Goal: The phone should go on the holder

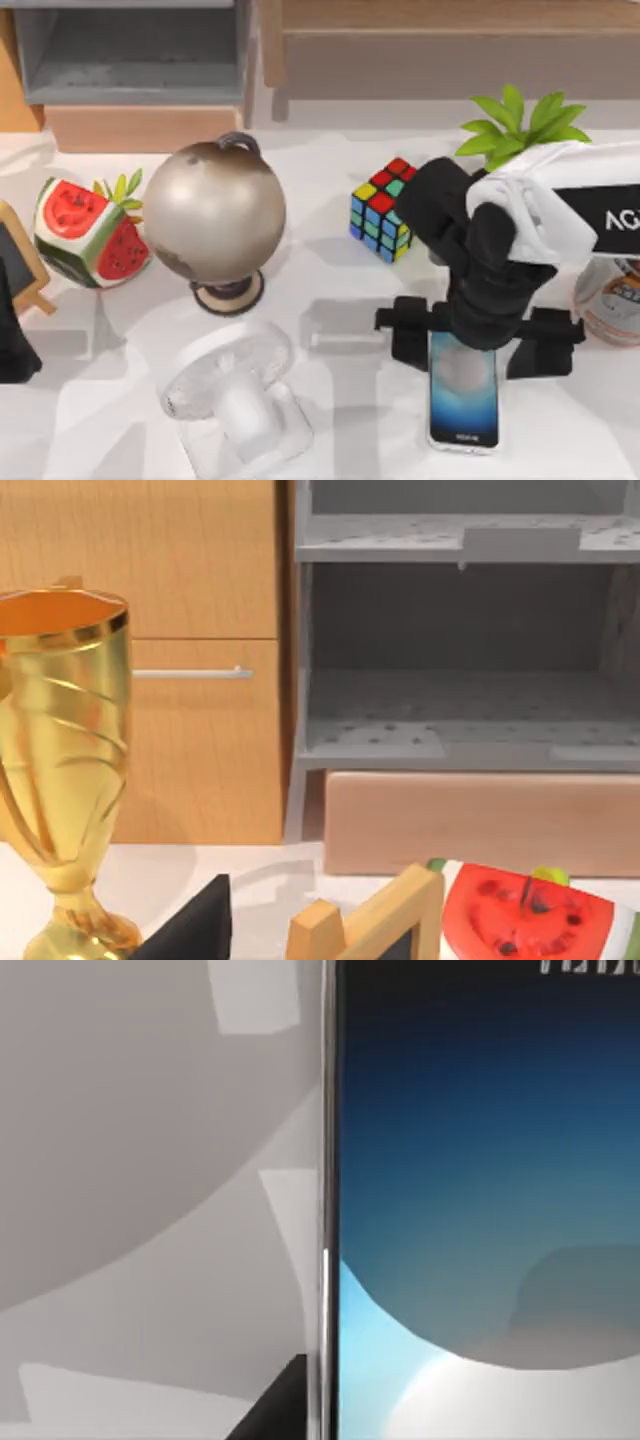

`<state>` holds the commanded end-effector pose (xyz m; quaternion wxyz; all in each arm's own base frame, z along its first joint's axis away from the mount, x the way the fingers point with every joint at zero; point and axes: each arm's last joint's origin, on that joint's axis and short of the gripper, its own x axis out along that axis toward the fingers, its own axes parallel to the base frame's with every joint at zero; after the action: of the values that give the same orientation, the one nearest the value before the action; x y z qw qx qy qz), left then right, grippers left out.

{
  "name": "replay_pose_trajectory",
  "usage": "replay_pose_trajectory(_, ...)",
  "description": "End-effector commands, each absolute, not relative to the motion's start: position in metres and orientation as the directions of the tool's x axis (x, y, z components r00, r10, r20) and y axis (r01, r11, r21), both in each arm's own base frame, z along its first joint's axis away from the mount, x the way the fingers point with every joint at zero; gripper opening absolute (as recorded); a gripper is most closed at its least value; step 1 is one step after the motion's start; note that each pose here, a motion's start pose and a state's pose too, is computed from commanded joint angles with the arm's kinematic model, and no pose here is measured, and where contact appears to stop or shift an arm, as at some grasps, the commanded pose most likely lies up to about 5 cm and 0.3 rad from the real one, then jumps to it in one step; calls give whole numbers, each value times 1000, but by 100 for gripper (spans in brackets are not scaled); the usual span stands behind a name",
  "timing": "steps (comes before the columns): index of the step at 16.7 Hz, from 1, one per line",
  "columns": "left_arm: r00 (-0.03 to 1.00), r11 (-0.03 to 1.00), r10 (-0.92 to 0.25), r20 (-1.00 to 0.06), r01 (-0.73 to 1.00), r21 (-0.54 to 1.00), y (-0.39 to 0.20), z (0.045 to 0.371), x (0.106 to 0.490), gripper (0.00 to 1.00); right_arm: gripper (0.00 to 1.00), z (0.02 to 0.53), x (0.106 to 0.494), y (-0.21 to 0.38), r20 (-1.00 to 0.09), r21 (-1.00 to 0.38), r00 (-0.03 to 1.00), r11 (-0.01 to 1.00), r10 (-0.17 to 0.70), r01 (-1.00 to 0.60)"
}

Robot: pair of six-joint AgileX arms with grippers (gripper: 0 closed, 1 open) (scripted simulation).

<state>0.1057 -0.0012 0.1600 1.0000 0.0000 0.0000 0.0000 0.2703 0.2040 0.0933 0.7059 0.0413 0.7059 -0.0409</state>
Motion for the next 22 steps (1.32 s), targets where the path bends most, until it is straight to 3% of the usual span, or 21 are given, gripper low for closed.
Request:
replay_pose_trajectory(2,1000,1000,0,0,0,0,-1,160,106,100,2,93,270,204,-1000,1,0,993,1,116)
replay_pose_trajectory(3,1000,1000,0,0,0,0,-1,160,106,100,0,93,270,204,-1000,1,0,993,1,116)
replay_pose_trajectory(22,1000,1000,0,0,0,0,-1,160,106,100,0,133,270,202,-1000,-3,28,994,-6,110)
